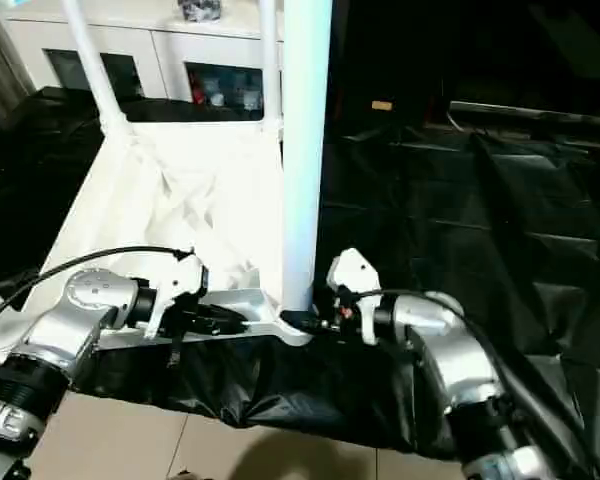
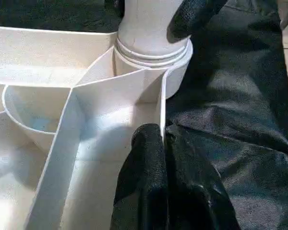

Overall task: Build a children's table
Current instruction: Rotate leg to tighten

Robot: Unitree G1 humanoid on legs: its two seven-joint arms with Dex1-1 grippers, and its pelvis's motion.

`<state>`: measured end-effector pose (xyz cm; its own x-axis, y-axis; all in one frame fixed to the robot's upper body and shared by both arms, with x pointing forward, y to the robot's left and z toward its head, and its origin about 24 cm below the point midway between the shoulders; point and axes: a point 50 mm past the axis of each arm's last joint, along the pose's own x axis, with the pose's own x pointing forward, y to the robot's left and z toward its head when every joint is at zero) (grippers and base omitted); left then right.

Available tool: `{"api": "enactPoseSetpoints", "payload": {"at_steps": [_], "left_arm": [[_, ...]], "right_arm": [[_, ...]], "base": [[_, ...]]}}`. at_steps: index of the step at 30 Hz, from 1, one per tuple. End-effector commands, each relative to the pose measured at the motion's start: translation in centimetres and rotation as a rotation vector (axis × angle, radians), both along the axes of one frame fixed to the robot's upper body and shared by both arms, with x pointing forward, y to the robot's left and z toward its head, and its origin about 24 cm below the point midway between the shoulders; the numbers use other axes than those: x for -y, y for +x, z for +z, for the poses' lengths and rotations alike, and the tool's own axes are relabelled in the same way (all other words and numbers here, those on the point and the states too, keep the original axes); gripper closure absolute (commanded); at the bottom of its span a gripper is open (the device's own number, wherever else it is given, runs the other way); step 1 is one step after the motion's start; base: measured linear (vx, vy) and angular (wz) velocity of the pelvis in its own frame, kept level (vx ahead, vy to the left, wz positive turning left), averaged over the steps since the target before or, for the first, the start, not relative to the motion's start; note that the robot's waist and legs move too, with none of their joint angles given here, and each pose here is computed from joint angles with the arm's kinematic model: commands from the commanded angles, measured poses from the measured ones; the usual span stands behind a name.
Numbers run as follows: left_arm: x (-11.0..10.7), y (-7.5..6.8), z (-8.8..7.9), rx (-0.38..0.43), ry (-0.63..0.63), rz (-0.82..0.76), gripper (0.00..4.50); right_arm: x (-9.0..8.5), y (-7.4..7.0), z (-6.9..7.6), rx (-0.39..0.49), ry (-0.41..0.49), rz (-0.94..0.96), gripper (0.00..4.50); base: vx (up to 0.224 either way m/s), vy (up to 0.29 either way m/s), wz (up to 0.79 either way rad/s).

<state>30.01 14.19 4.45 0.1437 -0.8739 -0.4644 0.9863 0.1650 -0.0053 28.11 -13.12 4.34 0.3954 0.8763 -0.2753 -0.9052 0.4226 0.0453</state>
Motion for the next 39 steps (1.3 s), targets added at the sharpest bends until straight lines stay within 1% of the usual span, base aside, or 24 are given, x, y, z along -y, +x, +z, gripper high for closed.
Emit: {"api": "enactPoseSetpoints", "payload": {"at_steps": [1,3,4,7,8,9,10,11,12,13,15,16,17,18,19,21,23,24,25,28,29,32,37,39], "left_arm": [[2.0,0.6,1.0,0.068,-0.059,0.034,4.5],[3.1,1.1,1.1,0.09,-0.077,0.108,4.5],[3.3,1.2,1.2,0.092,-0.08,0.115,4.5],[4.7,1.6,1.3,0.106,-0.096,0.172,4.5],[5.3,1.7,1.3,0.111,-0.098,0.192,4.5],[6.8,1.8,1.3,0.115,-0.105,0.235,4.5],[7.3,1.8,1.3,0.115,-0.11,0.25,4.5],[8.3,1.6,1.2,0.114,-0.118,0.256,4.5],[8.3,1.6,1.2,0.114,-0.118,0.256,4.5],[9.0,1.4,1.1,0.111,-0.117,0.262,4.5],[9.4,1.1,1.0,0.112,-0.112,0.251,4.5],[9.4,1.1,1.0,0.113,-0.111,0.25,4.5],[9.2,1.1,1.0,0.114,-0.112,0.239,4.5],[9.0,1.0,1.0,0.114,-0.112,0.229,4.5],[8.7,1.0,1.1,0.118,-0.109,0.223,4.5],[8.0,0.9,1.1,0.116,-0.102,0.197,4.5],[7.7,0.9,1.0,0.113,-0.096,0.189,4.5],[7.2,0.8,1.0,0.115,-0.093,0.169,4.5],[6.8,0.6,1.0,0.099,-0.094,0.147,4.5],[6.0,0.5,1.1,0.107,-0.086,0.119,4.5],[5.4,0.5,1.2,0.107,-0.082,0.097,4.5],[4.3,0.4,1.4,0.094,-0.08,0.049,4.5],[2.5,-0.1,1.7,0.051,-0.056,-0.053,4.5],[2.3,0.0,1.7,0.051,-0.048,-0.06,4.5]], "right_arm": [[-1.6,-0.4,-2.1,-0.075,-0.022,-0.041,2.54],[-2.0,0.5,-2.5,-0.071,-0.009,-0.197,2.54],[-2.1,0.6,-2.6,-0.074,-0.005,-0.216,2.54],[-3.0,1.4,-2.7,-0.096,0.034,-0.354,2.54],[-3.6,1.8,-2.7,-0.104,0.049,-0.406,2.54],[-4.9,2.4,-2.6,-0.113,0.074,-0.487,2.54],[-5.5,2.6,-2.6,-0.116,0.082,-0.511,2.54],[-6.7,2.9,-2.4,-0.108,0.083,-0.535,2.54],[-6.7,2.9,-2.4,-0.108,0.083,-0.535,2.54],[-7.9,2.9,-2.0,-0.083,0.085,-0.513,2.54],[-8.9,2.8,-1.6,-0.054,0.094,-0.471,2.54],[-9.0,2.8,-1.6,-0.056,0.102,-0.465,2.19],[-9.0,2.7,-1.5,-0.068,0.123,-0.452,2.19],[-8.8,2.7,-1.5,-0.081,0.142,-0.443,1.84],[-8.4,2.7,-1.4,-0.083,0.147,-0.444,1.82],[-7.3,2.8,-1.4,-0.063,0.13,-0.443,1.75],[-6.9,2.8,-1.4,-0.053,0.119,-0.439,1.48],[-6.2,2.8,-1.4,-0.039,0.106,-0.426,1.4],[-5.5,2.7,-1.3,-0.029,0.102,-0.397,1.32],[-4.4,2.5,-1.2,-0.01,0.085,-0.349,1.32],[-3.7,2.3,-1.1,0.0,0.074,-0.297,1.32],[-2.6,1.7,-0.8,0.001,0.065,-0.194,1.32],[-1.4,0.6,-0.2,-0.01,0.02,-0.006,1.32],[-1.4,0.4,-0.1,-0.015,0.016,0.018,1.32]], "base": [[0.0,0.0,0.0],[0.0,0.0,0.0],[0.0,0.0,0.0],[0.0,0.0,0.0],[0.0,0.0,0.0],[0.0,0.0,0.0],[0.0,0.0,0.0],[0.0,0.0,0.0],[0.0,0.0,0.0],[0.0,0.0,0.0],[0.0,0.0,0.0],[0.0,0.0,0.0],[0.0,0.0,0.0],[0.0,0.0,0.0],[0.0,0.0,0.0],[0.0,0.0,0.0],[0.0,0.0,0.0],[0.0,0.0,0.0],[0.0,0.0,0.0],[0.0,0.0,0.0],[0.0,0.0,0.0],[0.0,0.0,0.0],[0.0,0.0,0.0],[0.0,0.0,0.0]]}}
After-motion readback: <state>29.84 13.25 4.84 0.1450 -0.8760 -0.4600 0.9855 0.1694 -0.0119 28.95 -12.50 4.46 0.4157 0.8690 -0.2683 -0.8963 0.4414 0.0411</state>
